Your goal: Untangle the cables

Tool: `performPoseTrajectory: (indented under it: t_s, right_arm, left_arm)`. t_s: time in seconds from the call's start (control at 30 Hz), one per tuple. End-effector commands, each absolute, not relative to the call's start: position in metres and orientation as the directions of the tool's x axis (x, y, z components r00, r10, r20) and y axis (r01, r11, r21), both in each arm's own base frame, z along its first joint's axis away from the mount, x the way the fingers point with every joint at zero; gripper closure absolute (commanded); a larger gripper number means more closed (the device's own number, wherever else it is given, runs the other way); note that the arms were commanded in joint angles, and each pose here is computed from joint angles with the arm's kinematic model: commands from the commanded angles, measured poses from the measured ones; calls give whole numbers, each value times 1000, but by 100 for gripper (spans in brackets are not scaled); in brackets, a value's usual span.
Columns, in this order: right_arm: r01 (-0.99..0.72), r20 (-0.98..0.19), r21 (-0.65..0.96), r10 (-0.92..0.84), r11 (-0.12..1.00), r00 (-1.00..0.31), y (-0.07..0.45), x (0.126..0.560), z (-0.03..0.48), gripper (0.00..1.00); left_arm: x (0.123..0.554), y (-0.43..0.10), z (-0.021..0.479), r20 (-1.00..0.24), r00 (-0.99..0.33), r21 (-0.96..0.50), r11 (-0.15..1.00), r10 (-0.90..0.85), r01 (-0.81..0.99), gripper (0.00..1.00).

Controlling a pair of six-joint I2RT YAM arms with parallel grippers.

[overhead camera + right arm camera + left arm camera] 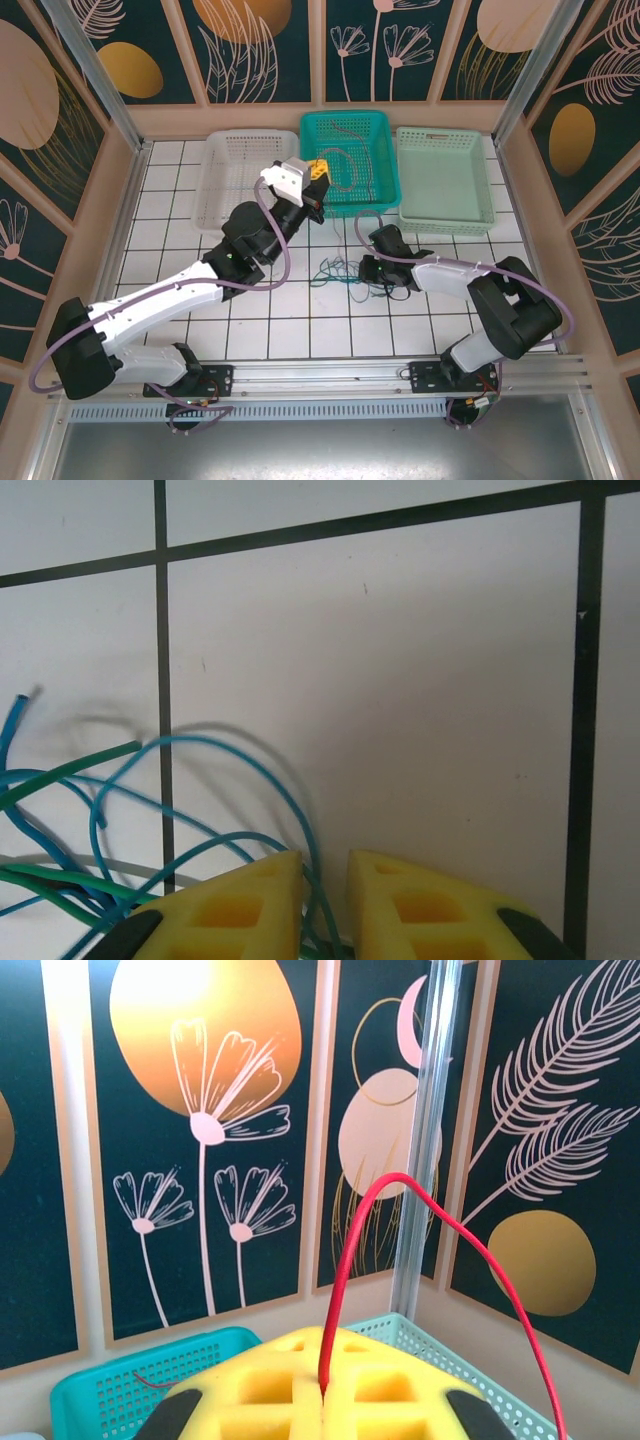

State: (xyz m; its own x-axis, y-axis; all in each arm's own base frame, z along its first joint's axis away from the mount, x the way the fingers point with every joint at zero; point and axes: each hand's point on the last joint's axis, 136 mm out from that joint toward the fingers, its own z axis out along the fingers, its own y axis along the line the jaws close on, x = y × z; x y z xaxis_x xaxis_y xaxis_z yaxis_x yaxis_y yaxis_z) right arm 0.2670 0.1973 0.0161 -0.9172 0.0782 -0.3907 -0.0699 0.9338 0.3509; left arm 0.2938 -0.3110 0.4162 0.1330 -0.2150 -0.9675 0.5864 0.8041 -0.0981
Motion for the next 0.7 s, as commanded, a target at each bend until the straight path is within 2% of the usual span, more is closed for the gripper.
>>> performPoseTrajectory:
  t_s: [0.0, 0.17, 0.37, 0.43, 0.6, 0.67]
  right_arm:
    - [-43, -368, 280, 66, 959, -928, 184, 260, -1, 83]
    - [-37, -354, 273, 65, 961, -933, 183, 258, -6, 85]
    - [-64, -434, 307, 80, 950, -898, 189, 273, 22, 84]
    - [-81, -477, 320, 87, 944, -874, 190, 278, 38, 68]
    - [-134, -624, 355, 128, 925, -771, 189, 292, 95, 42]
    - [-167, -674, 359, 131, 918, -728, 187, 296, 119, 37]
  left_arm:
    - [288, -289, 458, -939, 236, -83, 832, -249, 549, 100]
    - [282, -286, 467, -939, 249, -61, 827, -238, 559, 100]
    - [285, -287, 458, -943, 235, -73, 833, -237, 548, 100]
    - [285, -290, 457, -944, 229, -74, 825, -240, 560, 100]
    - [293, -294, 444, -955, 212, -64, 840, -209, 539, 100]
    - [292, -300, 441, -958, 205, -55, 827, -202, 560, 100]
